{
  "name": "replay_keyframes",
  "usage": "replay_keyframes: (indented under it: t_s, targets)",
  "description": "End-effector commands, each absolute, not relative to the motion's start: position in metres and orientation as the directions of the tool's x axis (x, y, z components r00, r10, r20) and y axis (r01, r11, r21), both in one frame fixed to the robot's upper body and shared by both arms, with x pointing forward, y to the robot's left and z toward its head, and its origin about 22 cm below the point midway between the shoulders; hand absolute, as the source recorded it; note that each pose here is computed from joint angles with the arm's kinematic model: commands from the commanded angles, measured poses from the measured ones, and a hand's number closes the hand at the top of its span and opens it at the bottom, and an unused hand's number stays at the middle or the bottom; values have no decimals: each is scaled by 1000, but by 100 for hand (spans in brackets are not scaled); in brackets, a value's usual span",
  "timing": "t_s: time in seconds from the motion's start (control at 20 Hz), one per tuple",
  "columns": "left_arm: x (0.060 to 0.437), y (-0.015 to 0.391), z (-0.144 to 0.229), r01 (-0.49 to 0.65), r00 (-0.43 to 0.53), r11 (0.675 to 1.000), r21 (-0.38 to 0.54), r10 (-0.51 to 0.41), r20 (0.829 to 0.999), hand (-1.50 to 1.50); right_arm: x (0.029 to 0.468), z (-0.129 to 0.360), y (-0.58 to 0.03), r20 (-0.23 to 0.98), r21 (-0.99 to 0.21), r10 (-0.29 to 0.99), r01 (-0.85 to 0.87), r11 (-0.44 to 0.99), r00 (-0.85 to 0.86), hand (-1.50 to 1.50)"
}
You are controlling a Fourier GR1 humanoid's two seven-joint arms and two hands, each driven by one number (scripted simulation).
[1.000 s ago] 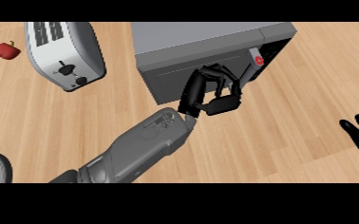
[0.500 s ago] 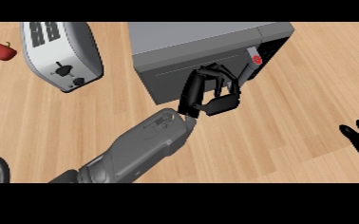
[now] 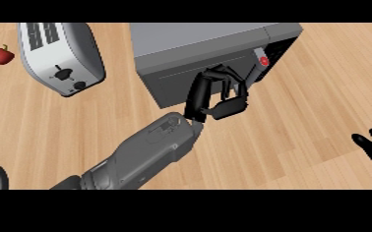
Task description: Pick up the milk, place it into the microwave and close the microwave
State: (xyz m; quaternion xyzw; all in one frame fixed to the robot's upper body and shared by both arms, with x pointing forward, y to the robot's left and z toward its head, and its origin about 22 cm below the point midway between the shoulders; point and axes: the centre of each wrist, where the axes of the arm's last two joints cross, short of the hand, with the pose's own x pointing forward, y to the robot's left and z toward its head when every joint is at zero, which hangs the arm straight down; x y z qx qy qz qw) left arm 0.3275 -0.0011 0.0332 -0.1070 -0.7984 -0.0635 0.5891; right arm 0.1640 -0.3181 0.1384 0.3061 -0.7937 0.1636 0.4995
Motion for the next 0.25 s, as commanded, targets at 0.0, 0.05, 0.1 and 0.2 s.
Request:
replay_keyframes:
  t_s: [0.0, 0.05, 0.1, 0.2]
  targets:
    - [354, 10, 37, 142, -268, 990, -8, 46, 962, 150, 164, 140, -317, 898, 45, -318, -657, 753, -304, -150]
    - [355, 12, 36, 134, -262, 991, -17, 52, 964, 150, 163, 143, -317, 891, 42, -327, -658, 752, -316, -150]
    - [355, 11, 38, 136, -266, 990, -21, 57, 962, 150, 165, 144, -318, 891, 39, -325, -661, 749, -317, -150]
    - [355, 10, 38, 137, -278, 990, -15, 53, 959, 150, 164, 144, -316, 893, 45, -328, -665, 746, -308, -150]
